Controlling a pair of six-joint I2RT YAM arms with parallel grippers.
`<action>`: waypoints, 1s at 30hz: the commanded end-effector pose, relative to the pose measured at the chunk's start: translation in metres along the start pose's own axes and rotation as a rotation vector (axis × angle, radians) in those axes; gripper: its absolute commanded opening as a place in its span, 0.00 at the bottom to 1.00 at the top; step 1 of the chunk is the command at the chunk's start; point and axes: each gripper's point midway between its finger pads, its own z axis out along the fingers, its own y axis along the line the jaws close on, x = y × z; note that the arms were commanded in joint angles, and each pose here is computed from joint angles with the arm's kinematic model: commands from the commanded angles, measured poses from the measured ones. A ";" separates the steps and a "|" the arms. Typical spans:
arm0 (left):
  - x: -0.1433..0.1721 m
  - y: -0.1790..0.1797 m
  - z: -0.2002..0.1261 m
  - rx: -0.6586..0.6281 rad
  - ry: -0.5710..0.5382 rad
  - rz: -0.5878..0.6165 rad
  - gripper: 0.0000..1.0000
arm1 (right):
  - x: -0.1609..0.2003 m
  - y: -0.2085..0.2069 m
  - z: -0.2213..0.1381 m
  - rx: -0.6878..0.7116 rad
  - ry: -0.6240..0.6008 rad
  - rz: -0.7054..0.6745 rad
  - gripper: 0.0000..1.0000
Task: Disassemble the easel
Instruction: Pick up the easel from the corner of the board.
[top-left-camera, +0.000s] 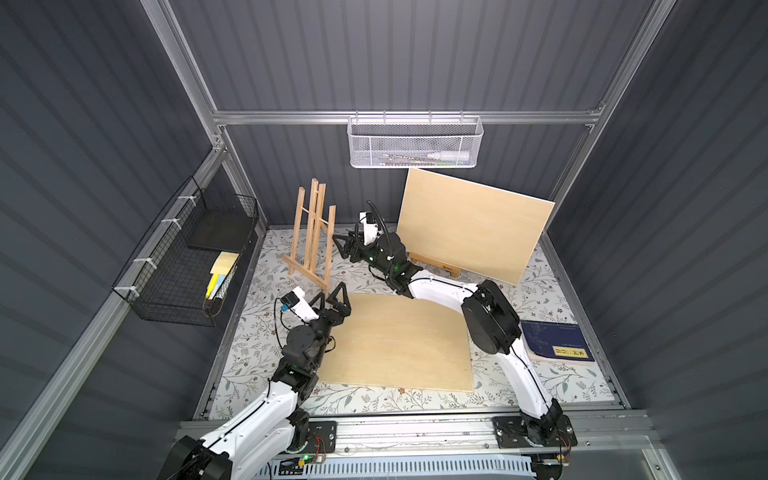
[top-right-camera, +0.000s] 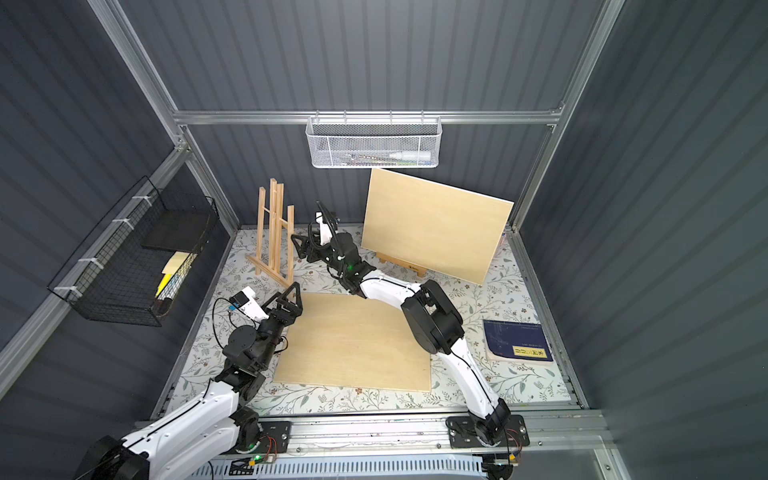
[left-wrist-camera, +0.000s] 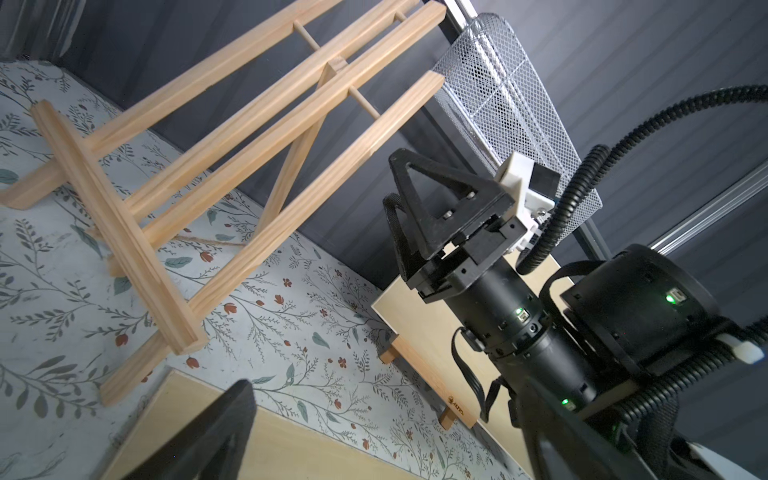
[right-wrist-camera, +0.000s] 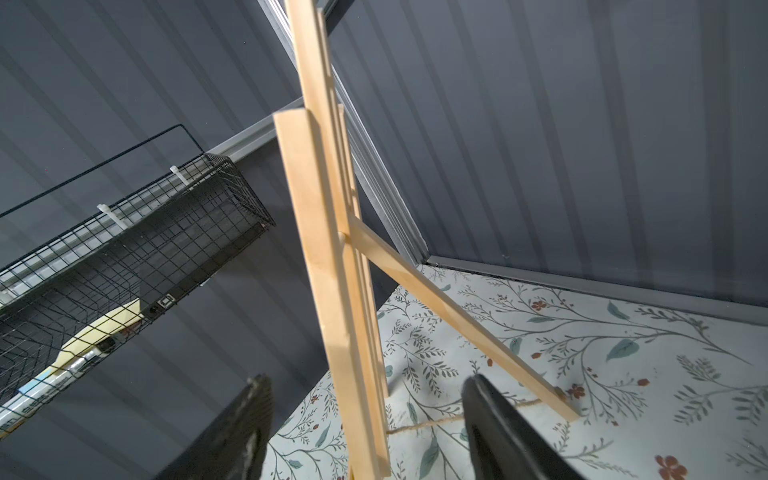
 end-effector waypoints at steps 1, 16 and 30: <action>-0.010 -0.001 -0.002 -0.018 -0.037 0.015 0.99 | 0.018 -0.004 0.010 0.025 0.039 0.006 0.73; -0.009 0.002 -0.002 -0.031 -0.037 -0.005 0.99 | 0.050 -0.022 0.038 0.057 0.087 0.003 0.53; -0.005 0.007 0.003 -0.055 -0.023 0.006 0.99 | 0.051 -0.028 0.048 0.007 -0.042 0.048 0.26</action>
